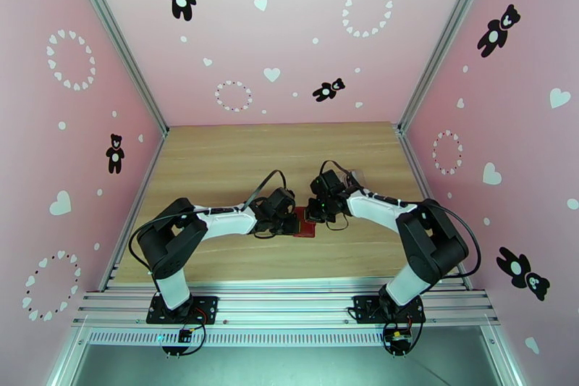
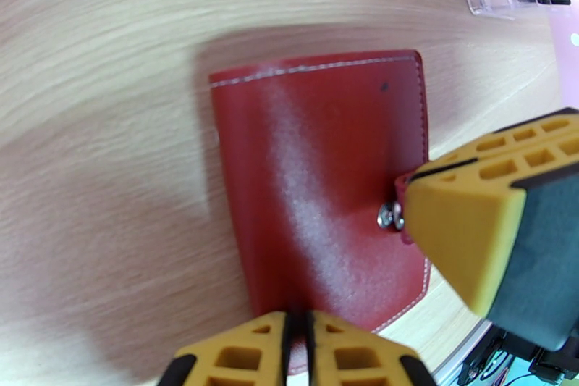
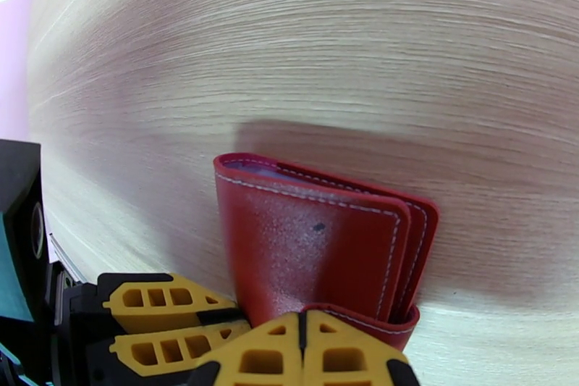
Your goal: Put the credit cards into the card holder
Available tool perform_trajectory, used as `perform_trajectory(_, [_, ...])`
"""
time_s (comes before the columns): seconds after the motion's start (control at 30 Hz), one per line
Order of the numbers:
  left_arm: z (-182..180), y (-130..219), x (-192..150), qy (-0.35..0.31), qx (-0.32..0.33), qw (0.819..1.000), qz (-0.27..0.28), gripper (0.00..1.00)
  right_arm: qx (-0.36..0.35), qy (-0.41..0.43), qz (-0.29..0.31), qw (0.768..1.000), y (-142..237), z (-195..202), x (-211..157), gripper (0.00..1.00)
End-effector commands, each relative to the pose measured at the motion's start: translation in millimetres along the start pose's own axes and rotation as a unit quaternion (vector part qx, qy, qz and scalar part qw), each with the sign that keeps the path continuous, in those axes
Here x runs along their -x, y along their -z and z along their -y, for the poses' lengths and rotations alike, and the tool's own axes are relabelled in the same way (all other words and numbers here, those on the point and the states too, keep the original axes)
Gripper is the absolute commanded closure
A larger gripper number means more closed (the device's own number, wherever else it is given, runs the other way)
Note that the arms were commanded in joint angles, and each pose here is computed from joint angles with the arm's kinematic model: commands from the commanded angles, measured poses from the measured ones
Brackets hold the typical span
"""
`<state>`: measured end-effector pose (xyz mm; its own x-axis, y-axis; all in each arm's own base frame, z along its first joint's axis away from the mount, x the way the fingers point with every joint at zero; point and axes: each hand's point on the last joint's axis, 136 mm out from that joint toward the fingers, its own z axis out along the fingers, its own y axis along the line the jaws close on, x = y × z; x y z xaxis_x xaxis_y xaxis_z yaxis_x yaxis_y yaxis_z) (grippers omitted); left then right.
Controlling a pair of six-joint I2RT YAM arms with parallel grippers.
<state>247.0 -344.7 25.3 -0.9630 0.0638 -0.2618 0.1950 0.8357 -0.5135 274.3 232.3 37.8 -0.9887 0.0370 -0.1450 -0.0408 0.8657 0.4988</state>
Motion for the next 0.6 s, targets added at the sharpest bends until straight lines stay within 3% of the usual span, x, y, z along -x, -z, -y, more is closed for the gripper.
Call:
perform_trajectory(0.0, [-25.7, -14.9, -21.4, -0.003, 0.05, 0.998, -0.035, 0.85, -0.004, 0.005, -0.014, 1.0, -3.7, -2.1, -2.5, 1.0])
perform_trajectory(0.57, [-25.3, -15.5, -21.1, -0.003, 0.049, 0.998, -0.035, 0.85, -0.037, 0.008, -0.045, 0.998, -15.0, 10.1, -17.6, 1.0])
